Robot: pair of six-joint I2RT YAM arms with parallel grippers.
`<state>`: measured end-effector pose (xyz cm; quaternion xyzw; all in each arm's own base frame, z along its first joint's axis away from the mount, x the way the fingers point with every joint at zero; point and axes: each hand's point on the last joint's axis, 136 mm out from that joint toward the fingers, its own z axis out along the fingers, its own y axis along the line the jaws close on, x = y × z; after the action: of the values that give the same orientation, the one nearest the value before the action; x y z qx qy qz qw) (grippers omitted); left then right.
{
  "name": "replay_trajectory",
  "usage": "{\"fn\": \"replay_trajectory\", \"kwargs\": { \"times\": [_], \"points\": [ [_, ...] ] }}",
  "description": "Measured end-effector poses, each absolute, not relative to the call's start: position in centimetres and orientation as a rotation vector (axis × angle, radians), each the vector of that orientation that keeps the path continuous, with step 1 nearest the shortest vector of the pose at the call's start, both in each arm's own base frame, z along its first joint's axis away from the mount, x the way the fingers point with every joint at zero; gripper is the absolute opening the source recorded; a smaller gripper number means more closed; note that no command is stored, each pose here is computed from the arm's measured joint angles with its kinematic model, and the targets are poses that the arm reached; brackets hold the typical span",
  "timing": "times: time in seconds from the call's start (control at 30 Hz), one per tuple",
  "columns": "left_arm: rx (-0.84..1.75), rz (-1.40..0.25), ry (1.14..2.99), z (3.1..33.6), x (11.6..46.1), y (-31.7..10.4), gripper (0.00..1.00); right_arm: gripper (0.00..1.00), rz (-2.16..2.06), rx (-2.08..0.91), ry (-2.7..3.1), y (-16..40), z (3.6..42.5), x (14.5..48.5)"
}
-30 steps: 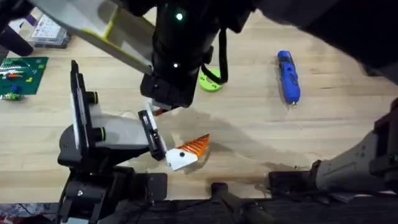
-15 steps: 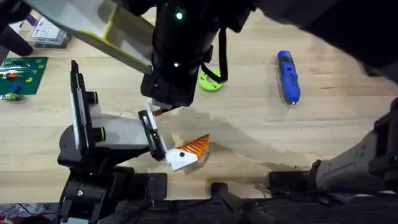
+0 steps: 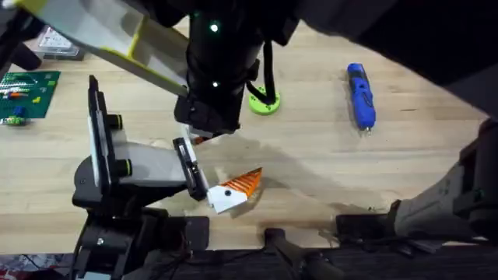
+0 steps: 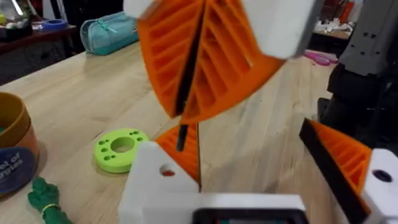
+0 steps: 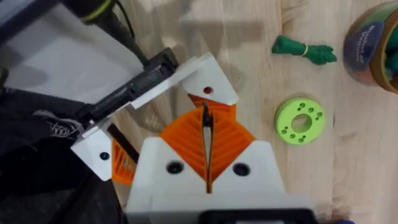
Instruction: Pick up the gripper from the table and insert it into the empty holder that is missing its gripper. Then pick up a screw, insert it into the mounting hole, and use the screwdriver to tighten it. Finally, clean up the table by picking up the vegetable and placing it into the bucket.
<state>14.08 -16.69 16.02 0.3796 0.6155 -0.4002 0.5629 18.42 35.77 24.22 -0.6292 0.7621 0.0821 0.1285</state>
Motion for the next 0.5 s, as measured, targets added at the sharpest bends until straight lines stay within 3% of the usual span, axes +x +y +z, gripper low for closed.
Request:
{"fn": "replay_trajectory", "kwargs": {
  "times": [0.5],
  "points": [
    [0.894, -0.942, 1.449, 16.02, 14.07, -16.69, 0.984, 0.007, 0.246, -1.828, 2.192, 36.18, 24.37, 18.64]
  ]
}}
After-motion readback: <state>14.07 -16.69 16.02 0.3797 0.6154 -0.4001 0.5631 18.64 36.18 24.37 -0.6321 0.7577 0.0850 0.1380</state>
